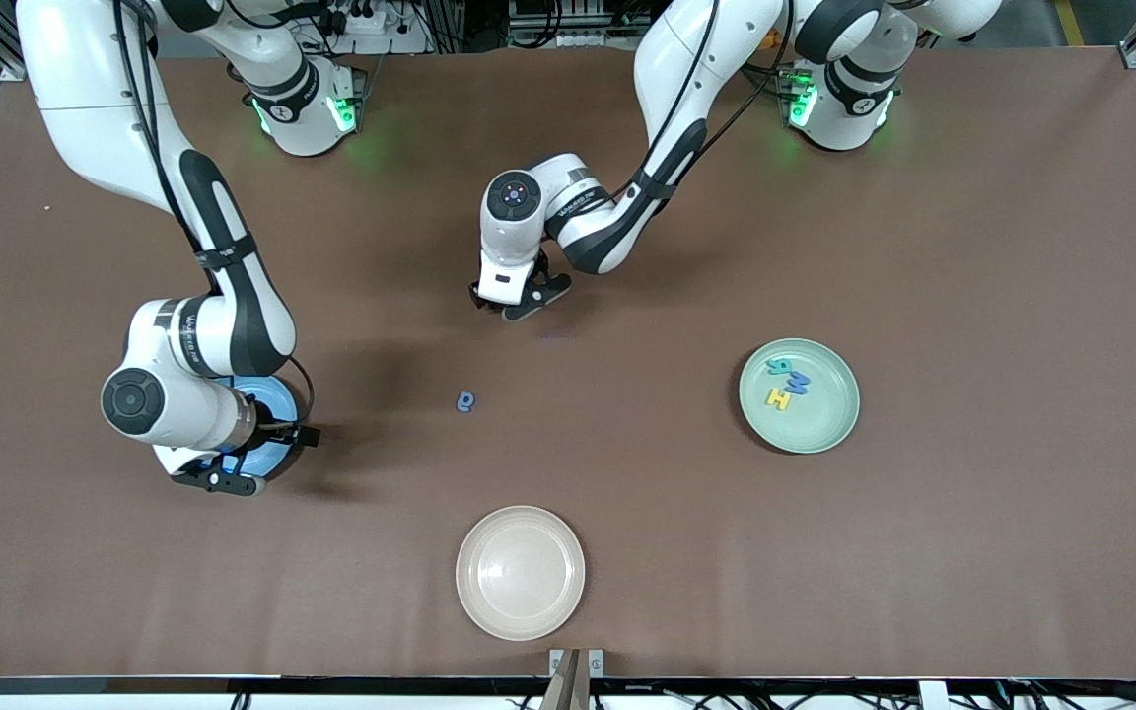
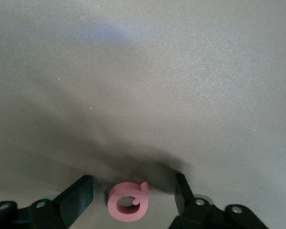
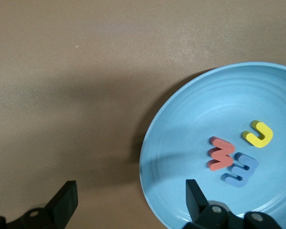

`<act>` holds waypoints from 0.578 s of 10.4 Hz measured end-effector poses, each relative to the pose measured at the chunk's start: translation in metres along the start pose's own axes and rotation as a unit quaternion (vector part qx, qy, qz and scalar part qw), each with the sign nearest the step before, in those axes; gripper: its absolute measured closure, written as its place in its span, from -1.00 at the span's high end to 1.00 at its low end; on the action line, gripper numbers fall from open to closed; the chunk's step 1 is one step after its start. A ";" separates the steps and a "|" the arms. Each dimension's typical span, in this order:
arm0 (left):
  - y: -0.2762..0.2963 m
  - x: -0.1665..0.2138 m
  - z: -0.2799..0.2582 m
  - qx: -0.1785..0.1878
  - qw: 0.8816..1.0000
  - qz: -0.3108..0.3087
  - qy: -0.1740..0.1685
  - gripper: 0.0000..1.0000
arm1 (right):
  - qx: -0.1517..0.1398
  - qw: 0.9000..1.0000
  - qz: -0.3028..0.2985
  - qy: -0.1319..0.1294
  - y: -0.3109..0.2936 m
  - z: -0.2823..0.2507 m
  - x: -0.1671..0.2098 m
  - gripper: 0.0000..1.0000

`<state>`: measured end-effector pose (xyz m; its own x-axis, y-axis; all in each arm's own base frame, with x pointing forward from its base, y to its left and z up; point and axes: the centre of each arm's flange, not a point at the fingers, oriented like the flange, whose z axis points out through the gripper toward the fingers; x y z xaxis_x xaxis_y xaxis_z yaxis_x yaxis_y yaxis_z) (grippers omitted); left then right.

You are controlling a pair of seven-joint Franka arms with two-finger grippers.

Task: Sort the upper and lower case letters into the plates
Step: 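Place the blue e on the blue plate while the left gripper grasps pink G, then place the pink G on the green plate with the left gripper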

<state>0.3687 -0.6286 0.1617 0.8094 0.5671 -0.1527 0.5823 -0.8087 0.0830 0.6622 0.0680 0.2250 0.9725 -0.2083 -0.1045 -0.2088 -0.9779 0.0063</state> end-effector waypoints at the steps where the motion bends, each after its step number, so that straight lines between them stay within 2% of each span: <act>1: 0.000 0.000 0.000 0.000 1.000 -0.004 0.000 0.52 | 0.000 1.000 0.007 0.002 -0.008 -0.001 -0.002 1.00; 3: 0.002 -0.001 -0.001 -0.002 1.000 -0.018 -0.001 0.44 | 0.001 1.000 0.018 0.006 -0.028 -0.004 -0.006 1.00; 6: 0.004 -0.005 -0.001 0.004 0.999 -0.033 -0.008 0.42 | 0.002 0.999 0.048 0.011 -0.040 -0.007 -0.006 1.00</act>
<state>0.3668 -0.6342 0.1637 0.7684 0.6159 -0.1741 0.6329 -0.7716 0.0635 0.6653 0.1081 0.2327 0.9497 -0.3022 -0.0817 -0.3024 -0.9531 0.0109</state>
